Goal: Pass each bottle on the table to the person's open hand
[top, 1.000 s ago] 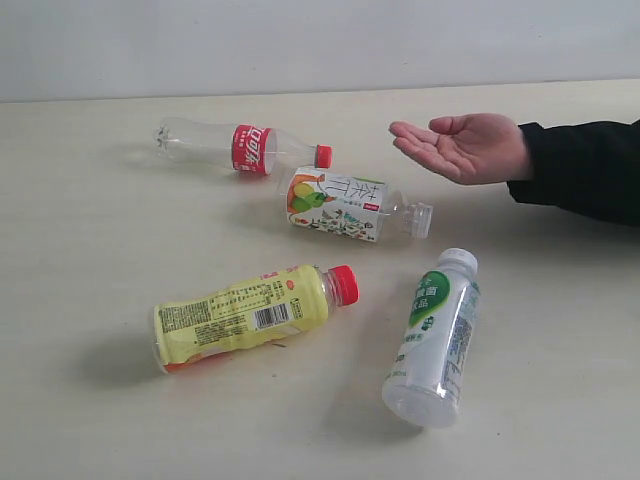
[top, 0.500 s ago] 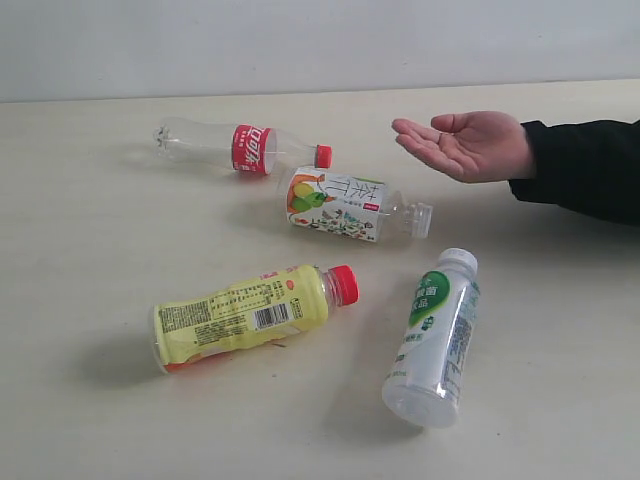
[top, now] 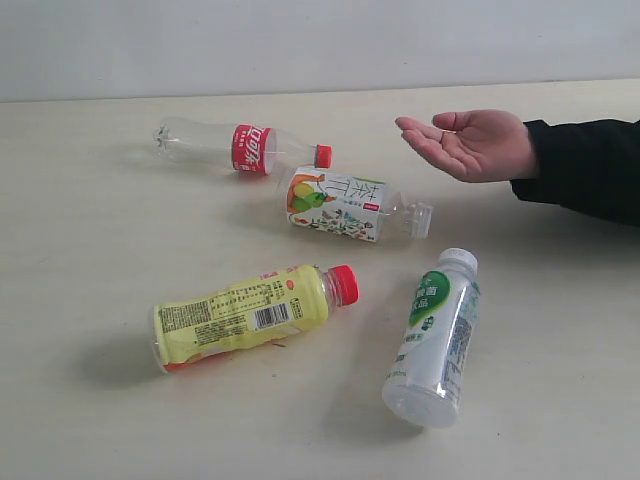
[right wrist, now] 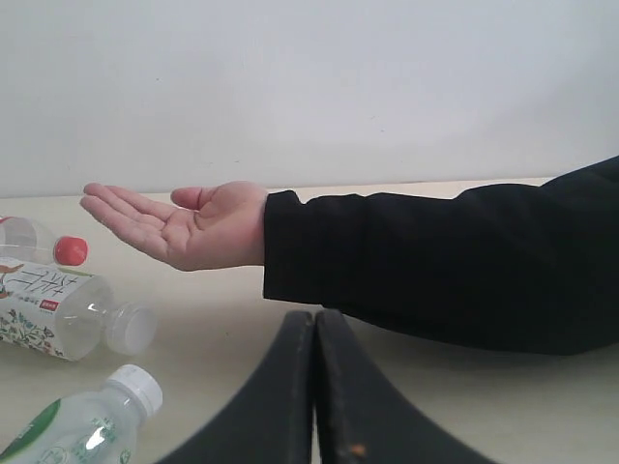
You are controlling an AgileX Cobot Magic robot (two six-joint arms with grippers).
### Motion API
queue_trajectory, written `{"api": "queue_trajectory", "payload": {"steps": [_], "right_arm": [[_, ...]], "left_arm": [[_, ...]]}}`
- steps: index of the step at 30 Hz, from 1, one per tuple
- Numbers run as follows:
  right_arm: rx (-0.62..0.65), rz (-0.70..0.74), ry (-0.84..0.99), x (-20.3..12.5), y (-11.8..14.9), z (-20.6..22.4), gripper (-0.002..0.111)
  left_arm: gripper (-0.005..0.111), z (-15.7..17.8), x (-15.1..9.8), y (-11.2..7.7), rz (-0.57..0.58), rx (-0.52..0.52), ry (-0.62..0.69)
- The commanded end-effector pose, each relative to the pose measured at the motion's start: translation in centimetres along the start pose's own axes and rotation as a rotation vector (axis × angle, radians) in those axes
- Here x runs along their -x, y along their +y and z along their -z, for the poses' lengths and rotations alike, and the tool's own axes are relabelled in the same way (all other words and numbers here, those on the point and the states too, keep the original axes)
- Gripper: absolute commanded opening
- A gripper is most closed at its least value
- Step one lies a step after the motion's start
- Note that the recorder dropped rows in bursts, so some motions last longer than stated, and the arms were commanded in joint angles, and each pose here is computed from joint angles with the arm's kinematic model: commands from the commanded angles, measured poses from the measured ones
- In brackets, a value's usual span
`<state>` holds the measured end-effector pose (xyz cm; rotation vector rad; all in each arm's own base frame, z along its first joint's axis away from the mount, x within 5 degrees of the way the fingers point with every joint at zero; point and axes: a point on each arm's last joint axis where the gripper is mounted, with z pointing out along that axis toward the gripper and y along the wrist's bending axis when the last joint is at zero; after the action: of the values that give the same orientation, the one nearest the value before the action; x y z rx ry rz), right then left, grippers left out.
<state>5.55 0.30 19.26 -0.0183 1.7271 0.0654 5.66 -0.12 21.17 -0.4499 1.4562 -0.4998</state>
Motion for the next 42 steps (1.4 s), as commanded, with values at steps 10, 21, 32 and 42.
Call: {"api": "queue_trajectory", "payload": {"steps": [10, 21, 32, 42], "right_arm": [[0.002, 0.012, -0.005, -0.1, 0.0, 0.0, 0.0], [0.002, 0.012, -0.007, -0.1, 0.0, 0.0, 0.0], [0.002, 0.012, -0.007, -0.1, 0.0, 0.0, 0.0], [0.002, 0.012, -0.007, -0.1, 0.0, 0.0, 0.0]], "left_arm": [[0.0, 0.0, 10.7, -5.9, 0.013, -0.146, -0.461], [0.0, -19.5, 10.3, -9.7, -0.304, 0.127, 0.922], [0.0, -22.6, -0.8, -14.6, -0.716, 0.199, 1.45], [0.0, -17.0, -10.1, -25.3, -0.883, -0.224, 1.402]]}}
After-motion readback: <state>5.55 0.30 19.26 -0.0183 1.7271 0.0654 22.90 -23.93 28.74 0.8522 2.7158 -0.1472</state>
